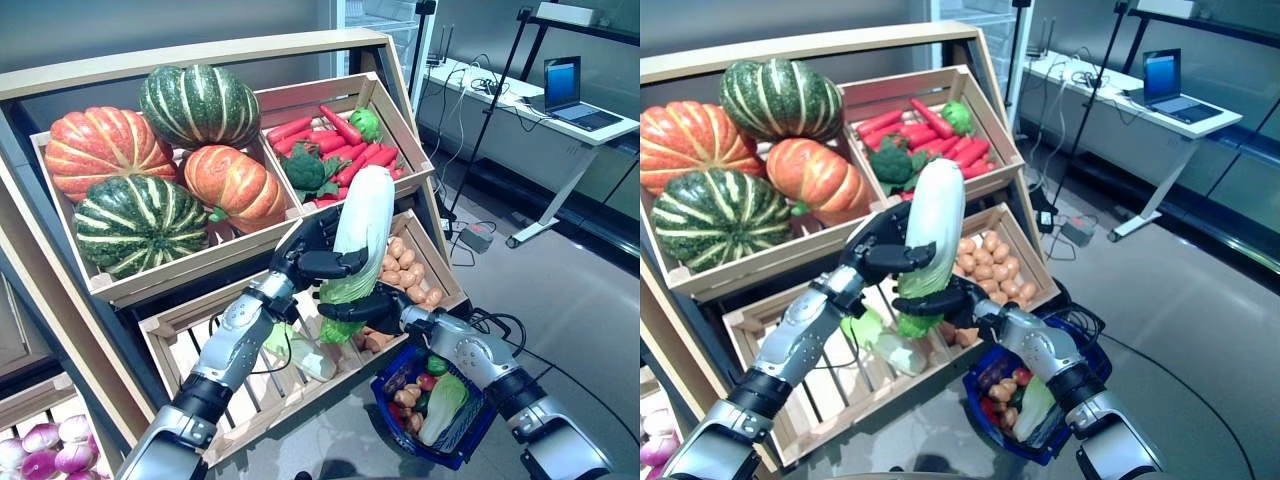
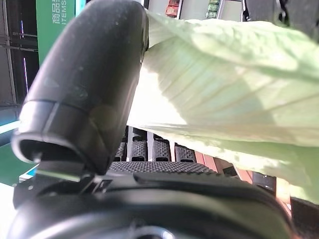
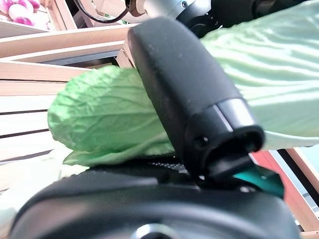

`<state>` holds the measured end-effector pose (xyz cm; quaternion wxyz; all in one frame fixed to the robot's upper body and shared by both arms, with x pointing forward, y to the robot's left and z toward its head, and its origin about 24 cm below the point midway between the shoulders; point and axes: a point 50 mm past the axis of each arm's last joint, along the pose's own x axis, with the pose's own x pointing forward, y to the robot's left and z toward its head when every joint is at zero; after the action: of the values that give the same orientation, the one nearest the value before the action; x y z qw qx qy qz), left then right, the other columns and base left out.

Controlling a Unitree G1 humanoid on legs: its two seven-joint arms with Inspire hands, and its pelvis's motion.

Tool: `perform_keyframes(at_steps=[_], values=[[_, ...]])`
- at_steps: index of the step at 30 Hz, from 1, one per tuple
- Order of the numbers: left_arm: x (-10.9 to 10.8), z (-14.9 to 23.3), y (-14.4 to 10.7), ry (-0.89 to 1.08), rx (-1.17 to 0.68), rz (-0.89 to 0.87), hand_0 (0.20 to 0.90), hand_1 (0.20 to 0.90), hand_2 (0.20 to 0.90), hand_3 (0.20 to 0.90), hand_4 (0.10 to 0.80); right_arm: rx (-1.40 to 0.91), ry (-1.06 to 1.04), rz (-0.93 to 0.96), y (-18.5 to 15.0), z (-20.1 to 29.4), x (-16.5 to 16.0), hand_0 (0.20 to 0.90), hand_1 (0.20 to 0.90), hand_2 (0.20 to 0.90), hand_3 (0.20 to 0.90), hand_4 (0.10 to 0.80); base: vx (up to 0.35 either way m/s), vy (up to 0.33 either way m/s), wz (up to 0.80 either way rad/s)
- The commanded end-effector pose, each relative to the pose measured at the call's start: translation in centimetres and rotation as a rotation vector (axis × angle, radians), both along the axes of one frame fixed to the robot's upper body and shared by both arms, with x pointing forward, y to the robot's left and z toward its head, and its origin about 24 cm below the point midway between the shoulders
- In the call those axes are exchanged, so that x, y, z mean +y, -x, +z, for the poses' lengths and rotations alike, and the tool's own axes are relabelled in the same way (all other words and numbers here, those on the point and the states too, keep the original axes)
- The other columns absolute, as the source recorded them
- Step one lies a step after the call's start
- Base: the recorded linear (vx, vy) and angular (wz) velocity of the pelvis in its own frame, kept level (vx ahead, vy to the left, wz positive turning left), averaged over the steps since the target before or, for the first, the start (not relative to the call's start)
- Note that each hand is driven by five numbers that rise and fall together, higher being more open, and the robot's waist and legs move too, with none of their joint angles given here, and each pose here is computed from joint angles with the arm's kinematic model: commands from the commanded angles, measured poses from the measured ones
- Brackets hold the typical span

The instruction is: Put vegetables into the basket

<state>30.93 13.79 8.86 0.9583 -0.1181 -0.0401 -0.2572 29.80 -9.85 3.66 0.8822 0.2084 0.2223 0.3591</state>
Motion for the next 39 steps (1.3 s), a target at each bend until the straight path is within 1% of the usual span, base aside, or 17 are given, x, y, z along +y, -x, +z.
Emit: perform_keyframes(at_steps=[1,10,11,12,13,18,22,31,33,39], values=[[-5.6,2.7,-0.7,0.097,-0.112,-0.260,0.300,0.300,0.300,0.300,0.400,-0.371,-0.367,-0.102,-5.0,12.2,2.2,0.300,0.300,0.300,0.300,0.400,0.000,0.000,0.00],[-5.0,2.8,-0.8,0.095,-0.112,-0.229,0.300,0.300,0.300,0.300,0.400,-0.351,-0.362,-0.130,-5.1,11.6,1.5,0.300,0.300,0.300,0.300,0.400,0.000,0.000,0.00],[-4.9,2.8,-0.8,0.097,-0.108,-0.220,0.366,0.366,0.366,0.366,0.444,-0.349,-0.357,-0.136,-5.1,11.5,1.5,0.300,0.300,0.300,0.300,0.400,0.000,0.000,0.00],[-4.9,2.7,-0.8,0.097,-0.105,-0.216,0.519,0.519,0.519,0.519,0.546,-0.346,-0.354,-0.139,-5.1,11.5,1.4,0.300,0.300,0.300,0.300,0.400,0.000,0.000,0.00],[-4.8,2.7,-0.9,0.094,-0.103,-0.215,0.900,0.900,0.900,0.900,0.800,-0.344,-0.353,-0.142,-5.1,11.4,1.3,0.300,0.300,0.300,0.300,0.400,0.000,0.000,0.00],[-3.9,2.6,-0.9,0.094,-0.112,-0.168,0.900,0.900,0.900,0.900,0.800,-0.321,-0.331,-0.160,-5.1,10.3,0.5,0.300,0.300,0.300,0.300,0.400,0.000,0.000,0.00],[-2.8,2.3,-1.0,0.081,-0.102,-0.123,0.900,0.900,0.900,0.900,0.800,-0.287,-0.313,-0.185,-4.8,9.0,-0.3,0.300,0.300,0.300,0.300,0.400,0.000,0.000,0.00],[1.7,0.8,-1.2,0.008,-0.063,0.049,0.900,0.900,0.900,0.900,0.800,-0.189,-0.308,-0.307,-3.4,5.0,-3.9,0.300,0.300,0.300,0.300,0.400,-0.004,-0.006,-0.03],[3.2,0.3,-1.2,-0.007,-0.046,0.102,0.900,0.900,0.900,0.900,0.800,-0.162,-0.285,-0.368,-2.9,3.7,-5.3,0.300,0.300,0.300,0.300,0.400,-0.005,-0.011,-0.07],[6.2,-0.6,-0.8,-0.060,-0.036,0.238,0.900,0.900,0.900,0.900,0.800,-0.061,-0.262,-0.532,-1.1,0.0,-8.8,0.300,0.300,0.300,0.300,0.400,0.000,-0.008,-0.02]])
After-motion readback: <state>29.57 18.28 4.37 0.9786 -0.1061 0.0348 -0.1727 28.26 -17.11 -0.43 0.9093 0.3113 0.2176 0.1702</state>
